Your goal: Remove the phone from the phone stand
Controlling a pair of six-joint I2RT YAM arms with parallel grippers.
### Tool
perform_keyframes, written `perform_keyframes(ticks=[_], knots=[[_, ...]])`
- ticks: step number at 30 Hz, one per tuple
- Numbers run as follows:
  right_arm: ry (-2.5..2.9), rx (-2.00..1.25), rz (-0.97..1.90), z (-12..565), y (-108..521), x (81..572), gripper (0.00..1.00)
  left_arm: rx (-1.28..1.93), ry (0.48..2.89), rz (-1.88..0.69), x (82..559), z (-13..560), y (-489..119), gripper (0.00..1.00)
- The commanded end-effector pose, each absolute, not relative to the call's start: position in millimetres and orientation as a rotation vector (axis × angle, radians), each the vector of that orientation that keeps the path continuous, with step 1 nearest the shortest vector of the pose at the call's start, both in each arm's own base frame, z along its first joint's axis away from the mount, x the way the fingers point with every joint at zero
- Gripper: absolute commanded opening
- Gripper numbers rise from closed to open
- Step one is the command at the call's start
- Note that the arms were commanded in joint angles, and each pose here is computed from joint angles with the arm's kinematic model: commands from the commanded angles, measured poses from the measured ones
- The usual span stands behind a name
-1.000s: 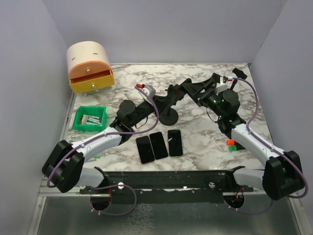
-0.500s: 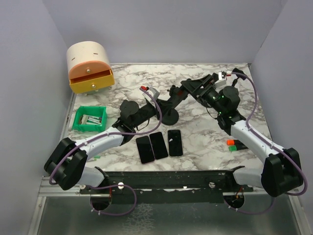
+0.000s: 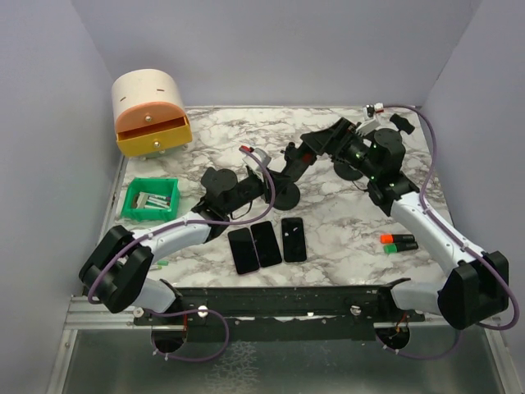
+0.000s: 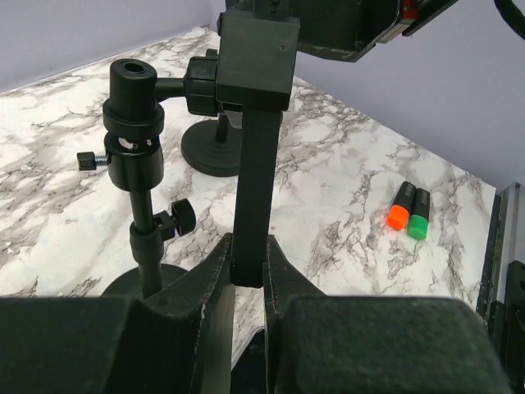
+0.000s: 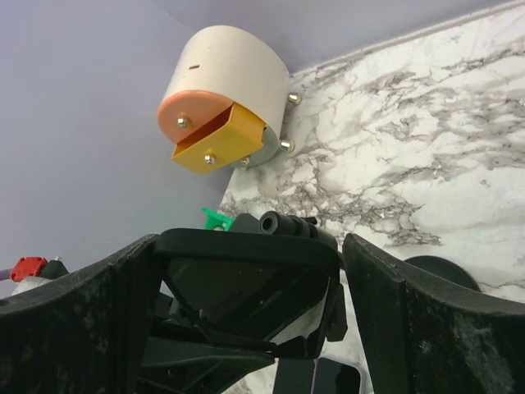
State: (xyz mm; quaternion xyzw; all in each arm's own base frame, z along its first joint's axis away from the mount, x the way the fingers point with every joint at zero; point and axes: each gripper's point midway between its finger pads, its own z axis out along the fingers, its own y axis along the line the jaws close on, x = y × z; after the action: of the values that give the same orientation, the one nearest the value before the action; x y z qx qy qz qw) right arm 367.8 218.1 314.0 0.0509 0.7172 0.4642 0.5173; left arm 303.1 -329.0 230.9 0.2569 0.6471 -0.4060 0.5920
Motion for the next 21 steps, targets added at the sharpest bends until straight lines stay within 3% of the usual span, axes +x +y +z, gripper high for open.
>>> perform_keyframes(ticks=[1,18,21], knots=[[1.791,0.057,1.065,299.7,219.5,368.8,0.92,0.607,1.606,-0.972,297.7,205.7,-333.2,0.0],[1.845,-0.051,0.978,293.1,224.9,363.4,0.93,0.598,1.615,-1.012,297.6,202.5,-342.7,0.0],[1.843,-0.06,0.991,293.4,227.7,363.1,0.87,0.597,1.618,-1.011,297.6,201.0,-342.5,0.0]])
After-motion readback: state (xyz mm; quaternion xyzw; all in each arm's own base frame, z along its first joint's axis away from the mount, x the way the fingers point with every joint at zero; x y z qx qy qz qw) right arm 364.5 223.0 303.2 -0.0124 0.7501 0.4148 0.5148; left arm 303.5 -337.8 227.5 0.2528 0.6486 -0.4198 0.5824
